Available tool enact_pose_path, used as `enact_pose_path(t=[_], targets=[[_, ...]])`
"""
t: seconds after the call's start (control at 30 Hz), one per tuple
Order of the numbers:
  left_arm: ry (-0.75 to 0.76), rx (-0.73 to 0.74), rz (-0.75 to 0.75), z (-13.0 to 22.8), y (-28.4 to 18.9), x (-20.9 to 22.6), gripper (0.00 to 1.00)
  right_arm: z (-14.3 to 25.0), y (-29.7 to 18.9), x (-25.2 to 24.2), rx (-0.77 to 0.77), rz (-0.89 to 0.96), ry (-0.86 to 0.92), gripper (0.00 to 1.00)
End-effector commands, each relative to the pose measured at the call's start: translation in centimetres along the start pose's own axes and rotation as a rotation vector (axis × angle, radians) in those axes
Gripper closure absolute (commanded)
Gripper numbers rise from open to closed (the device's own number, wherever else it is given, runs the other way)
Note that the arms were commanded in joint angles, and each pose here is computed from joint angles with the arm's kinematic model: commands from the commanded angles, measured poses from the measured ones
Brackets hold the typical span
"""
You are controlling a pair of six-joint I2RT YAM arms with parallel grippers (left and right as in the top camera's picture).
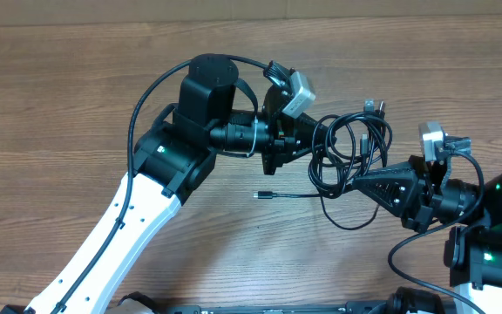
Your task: Untangle cables
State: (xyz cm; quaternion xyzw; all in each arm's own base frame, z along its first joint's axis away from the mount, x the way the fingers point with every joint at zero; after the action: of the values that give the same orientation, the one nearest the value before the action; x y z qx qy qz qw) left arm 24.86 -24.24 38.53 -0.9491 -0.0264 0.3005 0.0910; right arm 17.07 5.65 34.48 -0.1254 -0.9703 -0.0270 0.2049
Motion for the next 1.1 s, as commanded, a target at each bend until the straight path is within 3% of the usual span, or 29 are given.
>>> enact_pose_path(t=[0.0,0.1,0.2,0.33,1.0,1.07], targets=[[0.016,-0.022,-0.013,-0.6,-0.4,-0.8,0.96,-0.1,0.0,0.3,0.004,-0.008,-0.016,0.96],[-0.068,-0.057,-0.100,-0.9,-0.5,0.0,0.96,-0.1,0.0,0.4,0.008,-0.017,-0.017,0.96],[-0.249,-0.139,-0.231,-1.4,-0.7,1.3,0.96,0.0,0.0,0.6,0.019,-0.040,-0.018,0.96],[-0.409,-0.217,-0.251,-2.1,-0.9,1.5,0.96,0.1,0.0,0.7,0.024,-0.052,-0.026,0.96],[-0.362,-0.314,-0.278,-3.6,-1.4,1.8,0.96,0.5,0.7,1.1,0.044,-0.103,-0.039,0.96],[-0.310,-0.302,-0.268,-3.7,-1.5,1.6,0.96,0.5,0.7,1.0,0.042,-0.097,-0.038,0.87]])
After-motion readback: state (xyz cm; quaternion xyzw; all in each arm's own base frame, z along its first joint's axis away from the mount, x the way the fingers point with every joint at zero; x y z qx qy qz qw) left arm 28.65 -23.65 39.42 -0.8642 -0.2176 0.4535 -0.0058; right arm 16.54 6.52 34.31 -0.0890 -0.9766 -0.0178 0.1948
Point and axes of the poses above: each gripper's point midway between its finger pads, its own y axis out along the fingers, its own x axis along the line the jaws close on, z = x × y, the point moved 8 cm from there along -y, back along the fingers, and after that the axes turned 12 degrees about -y, right-handed, at the moved point
